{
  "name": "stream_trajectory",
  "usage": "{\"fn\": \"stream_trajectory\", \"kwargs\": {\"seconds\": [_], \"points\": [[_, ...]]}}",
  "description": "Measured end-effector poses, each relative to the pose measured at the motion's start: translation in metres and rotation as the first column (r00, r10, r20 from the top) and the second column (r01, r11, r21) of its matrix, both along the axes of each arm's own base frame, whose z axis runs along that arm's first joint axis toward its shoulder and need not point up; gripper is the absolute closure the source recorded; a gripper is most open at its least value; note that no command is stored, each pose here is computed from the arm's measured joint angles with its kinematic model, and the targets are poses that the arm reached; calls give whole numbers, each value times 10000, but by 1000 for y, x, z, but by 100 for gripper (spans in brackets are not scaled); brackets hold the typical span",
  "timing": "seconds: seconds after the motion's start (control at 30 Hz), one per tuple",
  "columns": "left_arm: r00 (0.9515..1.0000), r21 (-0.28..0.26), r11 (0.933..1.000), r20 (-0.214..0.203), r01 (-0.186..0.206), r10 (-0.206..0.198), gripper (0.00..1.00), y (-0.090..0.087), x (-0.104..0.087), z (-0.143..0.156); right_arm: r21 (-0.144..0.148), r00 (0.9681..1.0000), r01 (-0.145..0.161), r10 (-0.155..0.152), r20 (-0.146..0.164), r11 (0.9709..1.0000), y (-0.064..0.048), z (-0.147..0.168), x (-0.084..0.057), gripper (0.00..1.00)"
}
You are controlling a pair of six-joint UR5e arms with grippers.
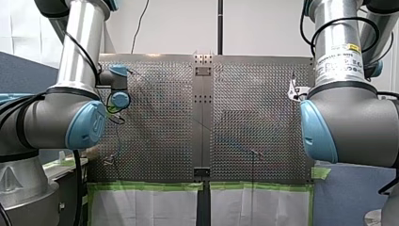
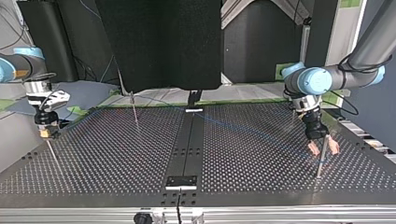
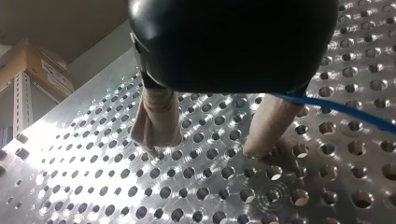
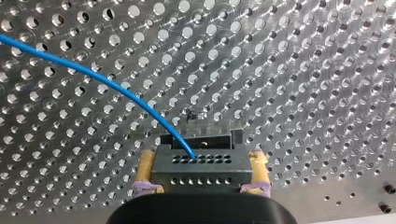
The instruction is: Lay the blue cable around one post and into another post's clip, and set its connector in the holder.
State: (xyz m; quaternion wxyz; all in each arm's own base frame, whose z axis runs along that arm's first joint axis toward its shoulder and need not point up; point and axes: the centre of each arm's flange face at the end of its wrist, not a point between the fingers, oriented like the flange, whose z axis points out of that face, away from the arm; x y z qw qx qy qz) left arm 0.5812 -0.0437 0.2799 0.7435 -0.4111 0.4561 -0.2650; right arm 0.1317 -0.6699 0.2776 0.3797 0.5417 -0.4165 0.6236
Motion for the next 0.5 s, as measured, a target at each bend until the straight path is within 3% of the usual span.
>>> {"fn": "stream_trajectory", "kwargs": {"seconds": [0.5], "points": [[10000, -1, 10000, -8, 0, 0, 0, 0, 0, 0, 222, 10000, -66, 67, -24, 9997, 1, 1, 6, 100]]}}
